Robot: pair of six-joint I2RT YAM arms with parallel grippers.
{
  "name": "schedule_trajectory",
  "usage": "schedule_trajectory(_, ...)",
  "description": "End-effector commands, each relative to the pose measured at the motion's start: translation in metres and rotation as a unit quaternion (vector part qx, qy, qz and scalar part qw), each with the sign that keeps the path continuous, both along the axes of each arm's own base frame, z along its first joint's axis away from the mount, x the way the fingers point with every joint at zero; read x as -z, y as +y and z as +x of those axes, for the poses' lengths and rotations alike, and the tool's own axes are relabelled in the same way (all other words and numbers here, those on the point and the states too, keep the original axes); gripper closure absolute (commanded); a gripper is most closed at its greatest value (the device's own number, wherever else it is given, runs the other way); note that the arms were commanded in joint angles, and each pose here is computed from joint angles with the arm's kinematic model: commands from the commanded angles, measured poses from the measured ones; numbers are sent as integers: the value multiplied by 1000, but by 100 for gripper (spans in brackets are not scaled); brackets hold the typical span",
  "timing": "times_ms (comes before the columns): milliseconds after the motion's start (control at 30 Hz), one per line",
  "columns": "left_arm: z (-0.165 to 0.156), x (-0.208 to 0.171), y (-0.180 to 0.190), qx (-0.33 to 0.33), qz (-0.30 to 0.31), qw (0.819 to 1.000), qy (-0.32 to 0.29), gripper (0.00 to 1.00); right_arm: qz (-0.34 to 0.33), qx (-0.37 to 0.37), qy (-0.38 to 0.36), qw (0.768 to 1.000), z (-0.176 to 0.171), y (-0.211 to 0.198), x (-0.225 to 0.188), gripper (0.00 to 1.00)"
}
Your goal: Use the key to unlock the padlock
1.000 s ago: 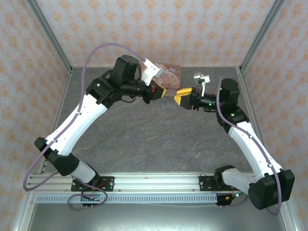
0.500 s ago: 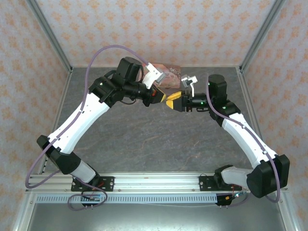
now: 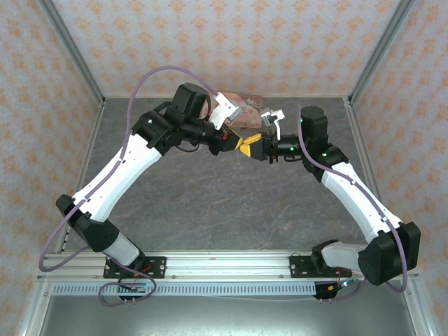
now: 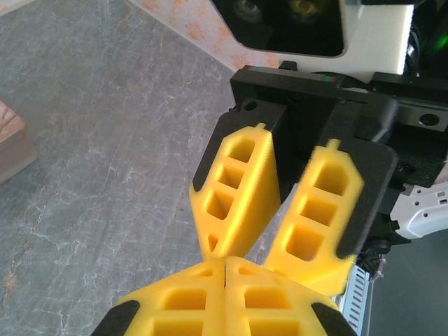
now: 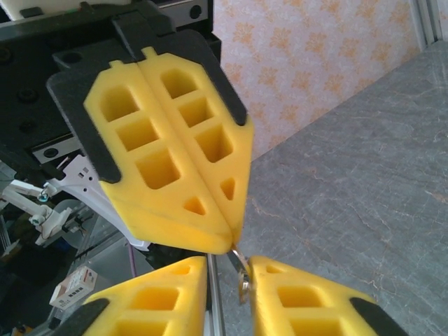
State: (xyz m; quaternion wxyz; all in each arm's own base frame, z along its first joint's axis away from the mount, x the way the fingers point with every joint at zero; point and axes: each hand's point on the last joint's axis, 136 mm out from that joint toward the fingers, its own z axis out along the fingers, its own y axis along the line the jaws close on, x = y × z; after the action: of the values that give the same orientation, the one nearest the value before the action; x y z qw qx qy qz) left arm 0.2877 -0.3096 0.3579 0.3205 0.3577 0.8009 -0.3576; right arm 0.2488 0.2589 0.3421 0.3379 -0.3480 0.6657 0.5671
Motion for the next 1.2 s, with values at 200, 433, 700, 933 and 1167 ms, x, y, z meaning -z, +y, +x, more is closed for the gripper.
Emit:
schedule_trajectory(200,1,-9,-1,11,-7,1000,-14,100,2,-20,-28,999,-6,1,-13,99)
schedule_trajectory(433,9,-16,3,-13,-7,999,-35,73,-10,-5,-23,1000,-3,0,-6,100)
schedule_trajectory(700,57,-31,48,-174,-40,981,-72,46,-58,78,-1,995,15,-11,24,100)
schedule_trajectory(933,116,25,108,-353,-6,935,-29,35,-113,227,35,967,46,-40,62,100)
schedule_trajectory(1167,155,87,75,-335,11,942,36,35,-124,371,23,920,63,-82,64,100)
